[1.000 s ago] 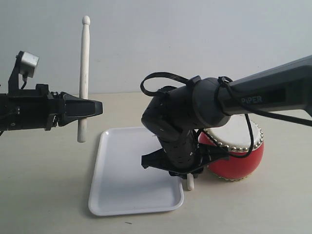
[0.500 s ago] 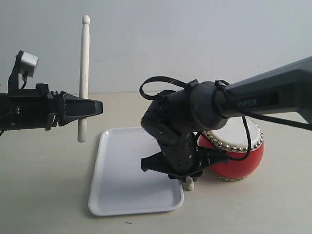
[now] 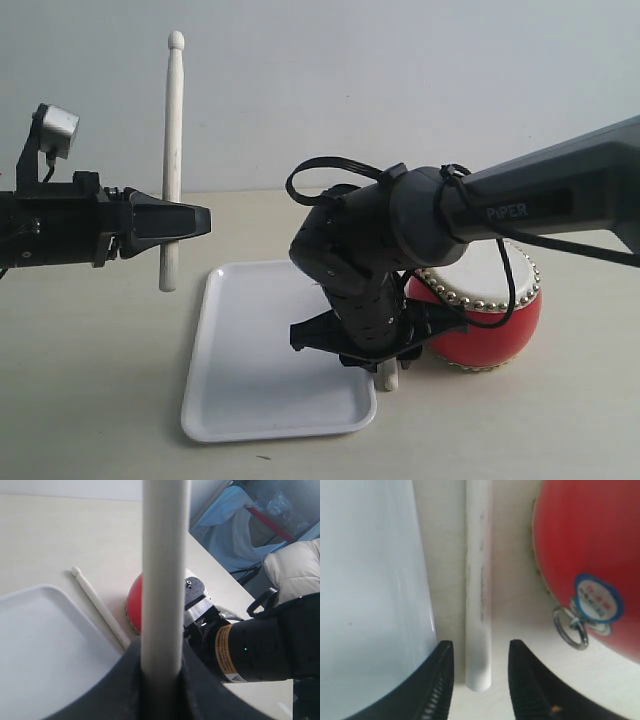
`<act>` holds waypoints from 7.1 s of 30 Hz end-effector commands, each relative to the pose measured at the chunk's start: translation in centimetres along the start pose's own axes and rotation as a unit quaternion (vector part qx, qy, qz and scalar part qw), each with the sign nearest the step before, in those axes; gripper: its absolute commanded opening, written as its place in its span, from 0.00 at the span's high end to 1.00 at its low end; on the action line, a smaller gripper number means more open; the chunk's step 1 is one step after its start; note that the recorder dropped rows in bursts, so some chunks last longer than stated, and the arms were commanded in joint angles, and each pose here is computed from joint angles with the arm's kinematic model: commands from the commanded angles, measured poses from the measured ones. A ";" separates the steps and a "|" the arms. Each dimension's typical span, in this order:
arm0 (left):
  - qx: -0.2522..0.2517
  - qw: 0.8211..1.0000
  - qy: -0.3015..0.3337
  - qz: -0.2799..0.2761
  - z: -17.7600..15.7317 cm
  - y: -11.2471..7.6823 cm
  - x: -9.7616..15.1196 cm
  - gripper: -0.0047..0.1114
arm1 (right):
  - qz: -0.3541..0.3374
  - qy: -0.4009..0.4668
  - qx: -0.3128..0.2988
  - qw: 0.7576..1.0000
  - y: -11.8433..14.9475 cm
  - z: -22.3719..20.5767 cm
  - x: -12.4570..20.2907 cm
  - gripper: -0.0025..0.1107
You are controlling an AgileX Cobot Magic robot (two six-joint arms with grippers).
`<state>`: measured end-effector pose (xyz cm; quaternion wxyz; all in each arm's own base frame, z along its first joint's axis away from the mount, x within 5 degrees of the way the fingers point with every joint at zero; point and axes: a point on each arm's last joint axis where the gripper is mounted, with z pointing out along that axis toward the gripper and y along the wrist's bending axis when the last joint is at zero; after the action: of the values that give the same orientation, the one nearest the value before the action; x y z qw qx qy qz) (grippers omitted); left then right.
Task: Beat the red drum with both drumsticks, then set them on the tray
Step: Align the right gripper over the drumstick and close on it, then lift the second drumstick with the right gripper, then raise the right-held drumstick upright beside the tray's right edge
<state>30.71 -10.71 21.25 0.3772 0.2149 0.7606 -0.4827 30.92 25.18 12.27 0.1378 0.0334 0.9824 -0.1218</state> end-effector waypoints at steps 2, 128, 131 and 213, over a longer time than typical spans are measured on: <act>0.006 1.000 -0.012 0.001 -0.2 -0.2 -0.5 0.96 | -0.010 -0.009 0.003 1.000 0.0 0.0 -0.1 0.65; 0.006 1.000 -0.012 -0.001 -0.2 -0.2 -0.5 0.96 | -0.181 0.078 -0.165 0.966 -4.1 -1.6 2.8 0.67; 0.007 1.000 -0.012 -0.001 -0.2 -0.2 -0.5 0.96 | -0.172 0.083 -0.163 0.968 -4.0 -1.2 2.8 0.67; 0.005 1.000 -0.012 -0.003 -0.2 -0.2 -0.5 0.96 | -0.165 0.109 -0.146 0.969 -3.9 0.2 3.2 0.98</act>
<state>30.74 -10.71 21.27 0.3766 0.2110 0.7609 -0.4844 27.49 21.45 11.31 0.0034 -0.1380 0.9904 0.0020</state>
